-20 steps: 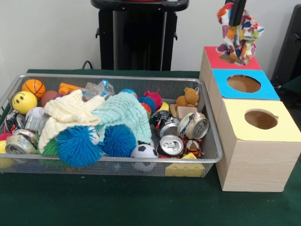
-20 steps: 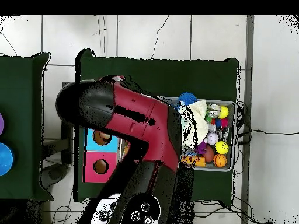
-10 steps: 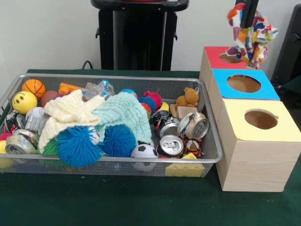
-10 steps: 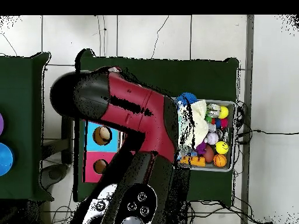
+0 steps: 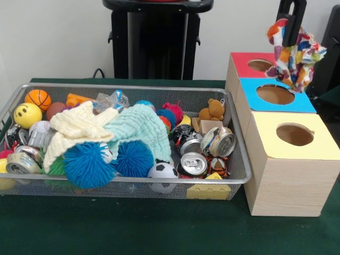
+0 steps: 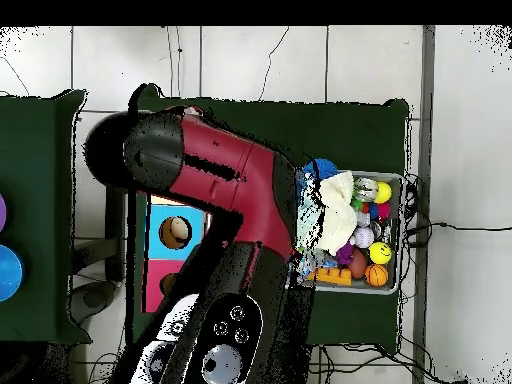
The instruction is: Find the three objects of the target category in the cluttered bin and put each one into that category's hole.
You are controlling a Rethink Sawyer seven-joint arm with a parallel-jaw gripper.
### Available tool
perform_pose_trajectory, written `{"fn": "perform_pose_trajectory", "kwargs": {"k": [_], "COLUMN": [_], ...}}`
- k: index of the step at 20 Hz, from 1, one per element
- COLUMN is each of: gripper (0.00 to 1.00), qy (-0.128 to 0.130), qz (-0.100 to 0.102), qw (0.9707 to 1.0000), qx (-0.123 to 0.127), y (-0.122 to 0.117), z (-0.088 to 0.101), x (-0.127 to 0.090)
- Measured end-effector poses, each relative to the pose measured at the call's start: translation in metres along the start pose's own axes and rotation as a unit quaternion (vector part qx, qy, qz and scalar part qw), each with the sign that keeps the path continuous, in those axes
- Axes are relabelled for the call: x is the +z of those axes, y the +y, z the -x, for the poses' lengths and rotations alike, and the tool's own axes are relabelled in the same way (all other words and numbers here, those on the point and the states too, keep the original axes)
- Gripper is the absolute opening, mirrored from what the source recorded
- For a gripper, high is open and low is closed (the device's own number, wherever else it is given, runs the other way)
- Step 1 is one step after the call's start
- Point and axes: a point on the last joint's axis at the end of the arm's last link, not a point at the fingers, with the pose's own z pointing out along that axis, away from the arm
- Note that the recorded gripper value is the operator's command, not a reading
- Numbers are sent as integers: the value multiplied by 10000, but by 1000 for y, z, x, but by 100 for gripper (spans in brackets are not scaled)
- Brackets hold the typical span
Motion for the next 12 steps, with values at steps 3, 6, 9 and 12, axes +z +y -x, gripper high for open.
{"fn": "perform_pose_trajectory", "kwargs": {"k": [3, 6, 9, 12], "gripper": [0, 0, 0, 0], "qy": [38, 53, 57, 67], "qz": [-45, -97, -156, -186], "qw": [10000, 9999, 9998, 9998], "qx": [5, -18, -64, -79], "y": [1, 2, 4, 5], "z": [-2, -5, -7, -9], "x": [11, 21, 34, 41]}}
